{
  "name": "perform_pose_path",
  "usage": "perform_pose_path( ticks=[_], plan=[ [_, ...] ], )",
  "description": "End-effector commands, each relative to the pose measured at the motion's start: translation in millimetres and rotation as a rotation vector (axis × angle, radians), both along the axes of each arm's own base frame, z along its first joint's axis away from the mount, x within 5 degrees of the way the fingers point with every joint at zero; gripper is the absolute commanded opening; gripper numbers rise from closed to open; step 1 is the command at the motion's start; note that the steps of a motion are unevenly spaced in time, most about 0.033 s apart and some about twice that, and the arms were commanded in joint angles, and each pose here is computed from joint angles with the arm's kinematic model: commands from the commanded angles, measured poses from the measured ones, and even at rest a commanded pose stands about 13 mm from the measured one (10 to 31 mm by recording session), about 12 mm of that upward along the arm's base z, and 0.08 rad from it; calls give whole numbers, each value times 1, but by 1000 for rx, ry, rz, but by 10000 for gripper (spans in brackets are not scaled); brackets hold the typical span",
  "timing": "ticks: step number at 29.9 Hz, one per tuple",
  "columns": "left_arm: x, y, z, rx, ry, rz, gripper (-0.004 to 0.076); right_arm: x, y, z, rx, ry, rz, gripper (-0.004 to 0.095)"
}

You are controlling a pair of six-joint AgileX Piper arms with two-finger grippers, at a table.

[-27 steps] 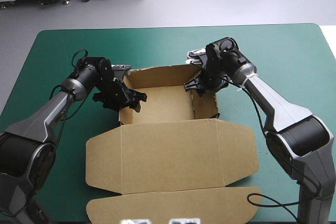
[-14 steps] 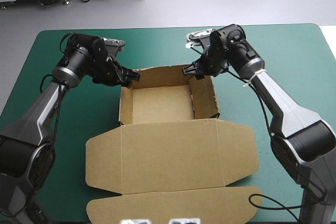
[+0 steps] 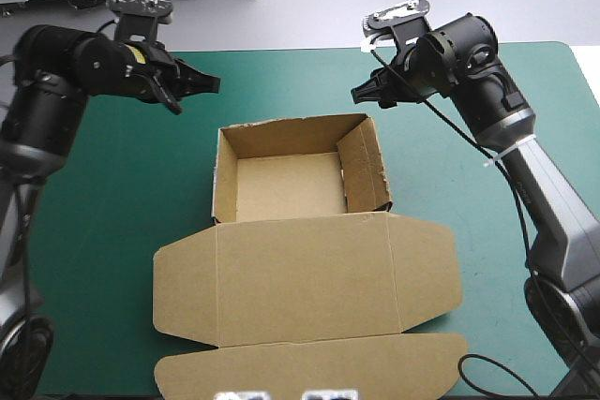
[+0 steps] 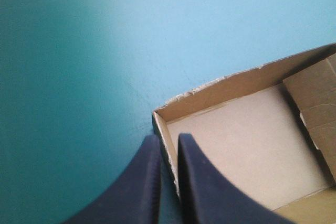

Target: Fold the box

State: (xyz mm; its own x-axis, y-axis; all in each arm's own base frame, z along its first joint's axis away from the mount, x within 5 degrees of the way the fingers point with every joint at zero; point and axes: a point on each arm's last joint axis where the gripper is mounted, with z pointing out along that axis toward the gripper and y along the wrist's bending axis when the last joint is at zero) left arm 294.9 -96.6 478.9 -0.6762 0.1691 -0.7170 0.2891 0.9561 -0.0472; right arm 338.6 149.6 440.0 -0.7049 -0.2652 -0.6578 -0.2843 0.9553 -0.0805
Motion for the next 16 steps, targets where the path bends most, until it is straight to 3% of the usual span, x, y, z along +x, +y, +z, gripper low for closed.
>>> perform_pose_path(
  ticks=[1,8,16],
  plan=[
    [-62,19,50,-24,-156,-23,-9,-17,-8,27,47,-70,-2,512],
    [-145,43,80,-92,-302,-50,-9,-16,-6,25,86,-51,-17,511],
    [-194,59,17,-45,-196,-62,-9,-8,-3,14,162,14,-22,512]
  ],
)
